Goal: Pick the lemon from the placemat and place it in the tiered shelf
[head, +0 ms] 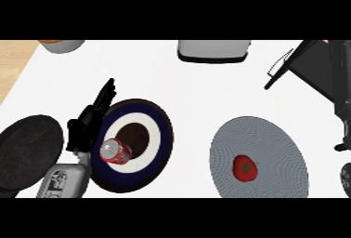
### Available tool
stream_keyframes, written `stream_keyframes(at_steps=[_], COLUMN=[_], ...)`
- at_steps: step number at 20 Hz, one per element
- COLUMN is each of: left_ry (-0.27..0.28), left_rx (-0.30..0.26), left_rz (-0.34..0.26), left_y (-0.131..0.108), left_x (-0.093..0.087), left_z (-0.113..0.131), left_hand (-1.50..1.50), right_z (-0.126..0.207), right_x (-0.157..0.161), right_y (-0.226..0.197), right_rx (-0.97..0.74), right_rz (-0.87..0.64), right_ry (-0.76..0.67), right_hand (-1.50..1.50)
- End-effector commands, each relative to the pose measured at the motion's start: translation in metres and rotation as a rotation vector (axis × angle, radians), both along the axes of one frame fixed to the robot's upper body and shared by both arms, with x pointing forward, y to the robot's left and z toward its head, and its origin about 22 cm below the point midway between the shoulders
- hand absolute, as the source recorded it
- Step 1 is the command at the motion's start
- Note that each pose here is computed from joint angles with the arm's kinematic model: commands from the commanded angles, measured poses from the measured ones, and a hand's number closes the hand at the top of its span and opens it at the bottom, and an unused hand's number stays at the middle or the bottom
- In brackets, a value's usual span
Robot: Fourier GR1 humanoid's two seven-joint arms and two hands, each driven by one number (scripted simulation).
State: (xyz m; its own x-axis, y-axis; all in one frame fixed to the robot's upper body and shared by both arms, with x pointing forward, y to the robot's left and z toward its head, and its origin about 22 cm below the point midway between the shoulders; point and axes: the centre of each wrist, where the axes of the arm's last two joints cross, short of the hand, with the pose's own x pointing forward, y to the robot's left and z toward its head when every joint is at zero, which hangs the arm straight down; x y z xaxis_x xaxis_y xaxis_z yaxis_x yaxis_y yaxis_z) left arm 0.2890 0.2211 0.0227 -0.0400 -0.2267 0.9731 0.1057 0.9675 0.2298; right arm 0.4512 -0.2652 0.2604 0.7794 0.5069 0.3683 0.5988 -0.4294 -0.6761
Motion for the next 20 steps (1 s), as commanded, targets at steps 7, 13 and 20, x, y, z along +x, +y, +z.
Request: stream_keyframes(at_steps=[7, 13, 20], left_ry=[0.011, 0.023, 0.017], left_rx=[0.007, 0.004, -0.003], left_rz=[-0.006, -0.009, 0.005], left_y=[-0.004, -0.012, -0.006], left_x=[0.004, -0.003, -0.013], left_z=[0.014, -0.010, -0.010], left_hand=[0.00, 0.00, 0.00], right_z=[-0.013, -0.018, -0.050], right_x=[-0.010, -0.005, -0.024], right_y=[-0.051, -0.054, -0.090], right_rx=[0.081, 0.096, 0.101], right_rz=[0.085, 0.116, -0.207], right_ry=[-0.357, -0.361, -0.233], right_hand=[1.50, 1.50, -1.50])
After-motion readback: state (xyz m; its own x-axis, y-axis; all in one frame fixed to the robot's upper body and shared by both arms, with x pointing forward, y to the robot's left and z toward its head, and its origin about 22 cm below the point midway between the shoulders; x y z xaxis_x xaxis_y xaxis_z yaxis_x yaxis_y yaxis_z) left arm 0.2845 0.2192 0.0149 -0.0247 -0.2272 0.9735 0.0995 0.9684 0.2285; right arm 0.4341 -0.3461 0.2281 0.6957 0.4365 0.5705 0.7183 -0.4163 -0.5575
